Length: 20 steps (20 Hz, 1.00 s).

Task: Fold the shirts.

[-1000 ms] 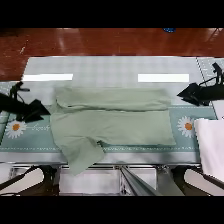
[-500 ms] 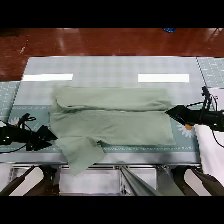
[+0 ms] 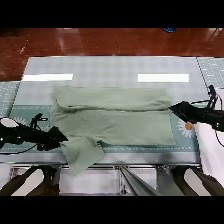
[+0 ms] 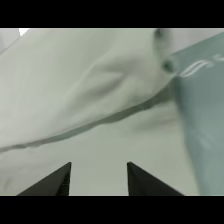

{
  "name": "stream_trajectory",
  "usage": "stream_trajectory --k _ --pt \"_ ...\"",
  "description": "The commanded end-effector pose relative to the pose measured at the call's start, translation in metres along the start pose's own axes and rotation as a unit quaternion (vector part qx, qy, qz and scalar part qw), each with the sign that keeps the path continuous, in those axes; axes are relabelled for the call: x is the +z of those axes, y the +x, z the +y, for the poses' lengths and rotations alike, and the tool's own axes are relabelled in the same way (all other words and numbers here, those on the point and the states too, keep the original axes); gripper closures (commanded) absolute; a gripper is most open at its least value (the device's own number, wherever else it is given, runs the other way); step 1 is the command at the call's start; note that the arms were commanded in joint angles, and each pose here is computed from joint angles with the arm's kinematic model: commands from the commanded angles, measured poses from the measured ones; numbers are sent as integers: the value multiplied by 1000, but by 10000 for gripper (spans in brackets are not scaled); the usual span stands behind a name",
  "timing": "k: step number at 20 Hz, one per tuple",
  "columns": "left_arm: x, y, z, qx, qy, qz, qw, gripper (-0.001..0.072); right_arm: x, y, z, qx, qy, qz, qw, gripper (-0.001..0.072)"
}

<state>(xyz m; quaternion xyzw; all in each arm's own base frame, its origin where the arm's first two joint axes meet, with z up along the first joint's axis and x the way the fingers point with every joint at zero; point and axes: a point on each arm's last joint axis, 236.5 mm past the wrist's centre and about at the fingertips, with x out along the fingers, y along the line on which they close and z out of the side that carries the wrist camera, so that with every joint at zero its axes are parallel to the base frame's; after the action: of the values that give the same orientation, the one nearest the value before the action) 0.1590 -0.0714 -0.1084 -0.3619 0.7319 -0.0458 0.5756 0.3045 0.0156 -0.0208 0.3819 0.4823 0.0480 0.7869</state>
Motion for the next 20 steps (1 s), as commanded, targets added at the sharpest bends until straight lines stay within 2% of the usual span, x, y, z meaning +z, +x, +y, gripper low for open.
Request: stream_trajectory --k 1,2,3,5,8,11,17,20 --pt "-4 6 -13 -13 22 6 1000 465 5 -24 -47 -58 45 -4 997 301" --pt "-4 6 -13 -13 28 6 1000 632 -3 -32 -67 -87 57 11 994 301" --pt "-4 6 -13 -14 36 6 999 684 -18 -41 -88 -121 72 38 989 301" --pt "-3 5 -19 -26 46 4 999 684 -64 -53 -114 -175 119 116 970 301" --pt "3 5 -30 -48 47 -11 998 684 -97 -42 -107 -151 136 161 966 301" --pt "7 5 -29 -46 48 -18 998 684 -119 -34 -100 -146 119 200 961 301" --pt "7 5 -29 -46 49 -18 998 683 -140 -13 -97 -141 109 257 950 301" --pt "6 5 -29 -47 49 -17 998 684 -127 11 -86 -113 118 232 959 302"
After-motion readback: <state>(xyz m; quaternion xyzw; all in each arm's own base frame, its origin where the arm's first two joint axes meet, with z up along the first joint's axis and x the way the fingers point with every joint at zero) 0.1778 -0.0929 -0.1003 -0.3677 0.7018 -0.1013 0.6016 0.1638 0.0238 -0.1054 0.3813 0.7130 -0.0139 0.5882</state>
